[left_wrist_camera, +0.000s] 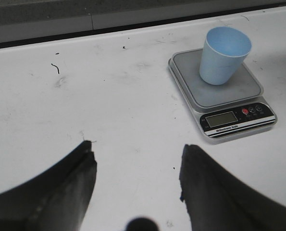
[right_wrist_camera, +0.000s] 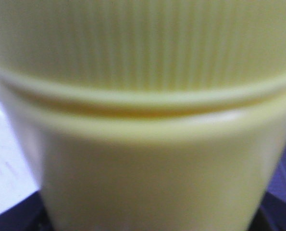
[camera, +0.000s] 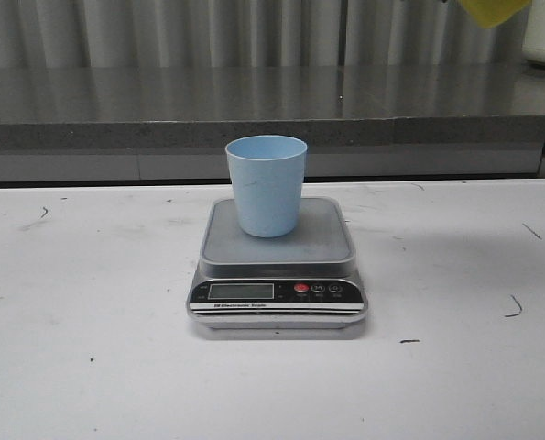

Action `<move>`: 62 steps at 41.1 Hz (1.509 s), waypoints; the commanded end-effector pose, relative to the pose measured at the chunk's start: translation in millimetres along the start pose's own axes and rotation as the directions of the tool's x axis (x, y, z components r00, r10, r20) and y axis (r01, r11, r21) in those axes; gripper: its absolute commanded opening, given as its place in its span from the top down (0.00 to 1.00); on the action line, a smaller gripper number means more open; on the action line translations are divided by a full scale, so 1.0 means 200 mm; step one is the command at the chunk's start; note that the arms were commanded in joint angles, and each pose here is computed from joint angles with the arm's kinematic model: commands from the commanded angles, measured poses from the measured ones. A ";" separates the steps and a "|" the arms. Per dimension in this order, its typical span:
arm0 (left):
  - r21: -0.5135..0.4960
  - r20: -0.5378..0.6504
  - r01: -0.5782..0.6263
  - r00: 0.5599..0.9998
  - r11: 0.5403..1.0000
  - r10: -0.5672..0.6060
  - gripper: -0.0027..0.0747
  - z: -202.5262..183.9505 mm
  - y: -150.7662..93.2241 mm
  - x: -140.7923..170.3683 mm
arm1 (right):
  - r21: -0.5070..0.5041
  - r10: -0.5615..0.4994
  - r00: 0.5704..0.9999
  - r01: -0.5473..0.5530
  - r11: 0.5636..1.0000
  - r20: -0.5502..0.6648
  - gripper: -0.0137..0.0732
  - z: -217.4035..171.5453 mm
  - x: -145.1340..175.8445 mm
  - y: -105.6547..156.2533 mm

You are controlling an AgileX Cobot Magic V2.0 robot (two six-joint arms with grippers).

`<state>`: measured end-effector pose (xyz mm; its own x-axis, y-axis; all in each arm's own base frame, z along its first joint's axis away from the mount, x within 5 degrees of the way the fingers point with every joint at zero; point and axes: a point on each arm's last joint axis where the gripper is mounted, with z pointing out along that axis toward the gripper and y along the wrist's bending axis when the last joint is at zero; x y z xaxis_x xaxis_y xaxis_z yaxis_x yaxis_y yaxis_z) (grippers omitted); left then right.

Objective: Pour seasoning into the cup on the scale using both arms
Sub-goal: 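Turn the bottle upright and carry it back with the right gripper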

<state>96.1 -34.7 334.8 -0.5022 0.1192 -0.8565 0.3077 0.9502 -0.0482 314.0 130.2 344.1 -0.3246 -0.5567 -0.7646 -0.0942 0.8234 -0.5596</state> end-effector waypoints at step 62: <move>0.014 0.092 0.009 0.996 1.000 -0.010 0.47 -0.03 -0.01 -0.07 | -0.403 0.194 0.981 -0.186 0.896 -0.022 0.47 0.02 0.48 0.04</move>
<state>96.1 -34.7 334.8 -0.5022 0.1192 -0.8565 0.3077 0.9502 -0.0482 283.8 86.6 243.9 -0.4232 -0.3818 -0.8216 -0.4215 0.8857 -0.1945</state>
